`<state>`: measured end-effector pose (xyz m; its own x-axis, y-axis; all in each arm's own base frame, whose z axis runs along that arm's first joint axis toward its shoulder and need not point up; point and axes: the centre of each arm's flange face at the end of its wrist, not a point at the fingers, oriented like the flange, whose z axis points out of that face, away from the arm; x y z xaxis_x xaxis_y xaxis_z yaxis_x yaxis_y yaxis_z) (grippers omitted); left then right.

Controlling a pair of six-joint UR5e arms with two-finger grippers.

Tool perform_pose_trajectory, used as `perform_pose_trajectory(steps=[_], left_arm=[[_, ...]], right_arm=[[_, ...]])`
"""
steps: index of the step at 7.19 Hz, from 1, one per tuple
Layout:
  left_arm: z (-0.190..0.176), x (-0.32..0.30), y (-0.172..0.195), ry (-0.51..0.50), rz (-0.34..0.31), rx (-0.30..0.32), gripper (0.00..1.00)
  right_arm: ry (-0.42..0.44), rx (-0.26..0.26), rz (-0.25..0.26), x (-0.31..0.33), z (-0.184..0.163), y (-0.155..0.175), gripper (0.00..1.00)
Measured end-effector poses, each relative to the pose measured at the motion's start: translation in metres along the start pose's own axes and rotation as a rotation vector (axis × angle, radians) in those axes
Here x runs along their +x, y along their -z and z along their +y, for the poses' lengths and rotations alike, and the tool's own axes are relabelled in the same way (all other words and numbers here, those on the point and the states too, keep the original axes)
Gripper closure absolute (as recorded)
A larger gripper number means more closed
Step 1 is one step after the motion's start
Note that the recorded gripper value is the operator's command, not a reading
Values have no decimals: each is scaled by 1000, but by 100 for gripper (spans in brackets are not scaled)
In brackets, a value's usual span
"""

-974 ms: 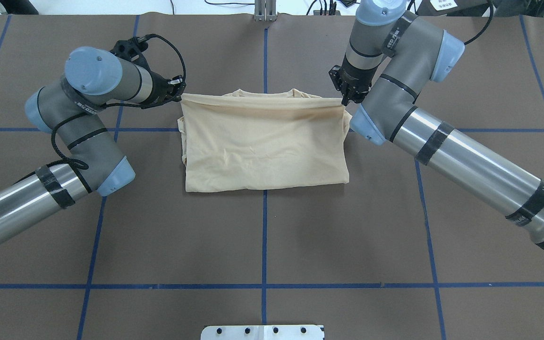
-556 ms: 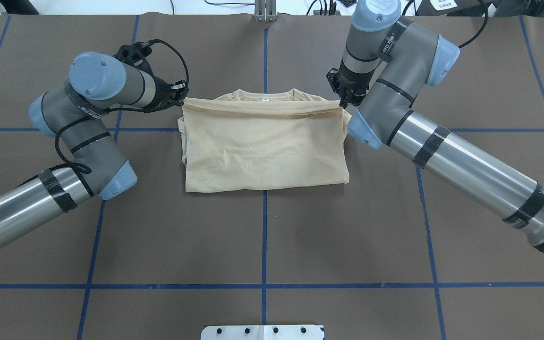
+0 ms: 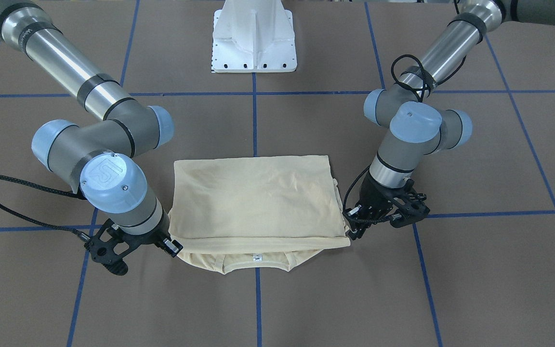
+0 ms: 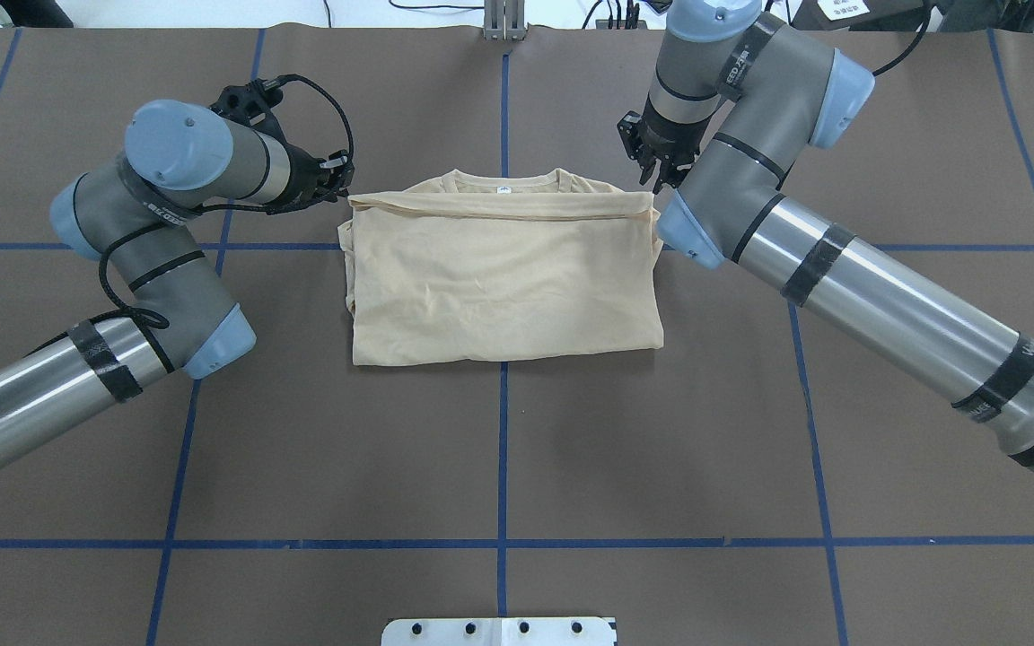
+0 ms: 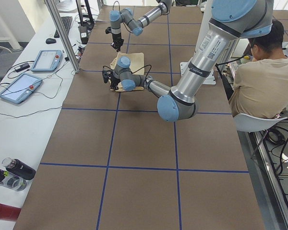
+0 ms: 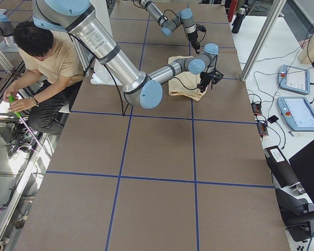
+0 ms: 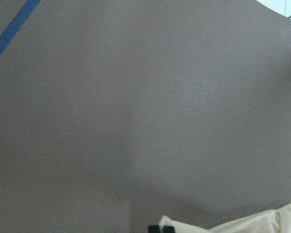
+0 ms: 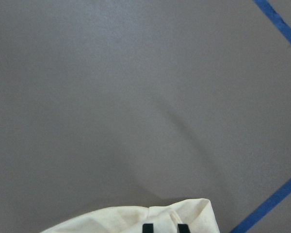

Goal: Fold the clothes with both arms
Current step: 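Lay the hem down near the collar and open both grippers, then move the right gripper down to the folded shirt's side edge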

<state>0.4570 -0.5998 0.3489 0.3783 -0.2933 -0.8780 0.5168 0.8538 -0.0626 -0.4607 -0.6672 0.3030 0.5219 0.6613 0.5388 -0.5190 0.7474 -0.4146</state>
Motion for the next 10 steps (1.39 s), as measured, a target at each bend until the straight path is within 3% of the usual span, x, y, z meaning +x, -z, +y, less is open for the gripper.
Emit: perform_pose_trajectory(steps=[4, 5, 8, 10], left_arm=[[-10, 5, 17, -3, 46, 14, 64], [-10, 6, 25, -4, 61, 16, 61], [-10, 5, 43, -1, 91, 26, 57], [-18, 4, 50, -1, 99, 61, 58]], right_arm=[[19, -13, -44, 30, 12, 10, 54], [49, -25, -66, 62, 31, 12, 45], [111, -38, -100, 126, 94, 9, 41], [83, -18, -188, 146, 135, -15, 42]])
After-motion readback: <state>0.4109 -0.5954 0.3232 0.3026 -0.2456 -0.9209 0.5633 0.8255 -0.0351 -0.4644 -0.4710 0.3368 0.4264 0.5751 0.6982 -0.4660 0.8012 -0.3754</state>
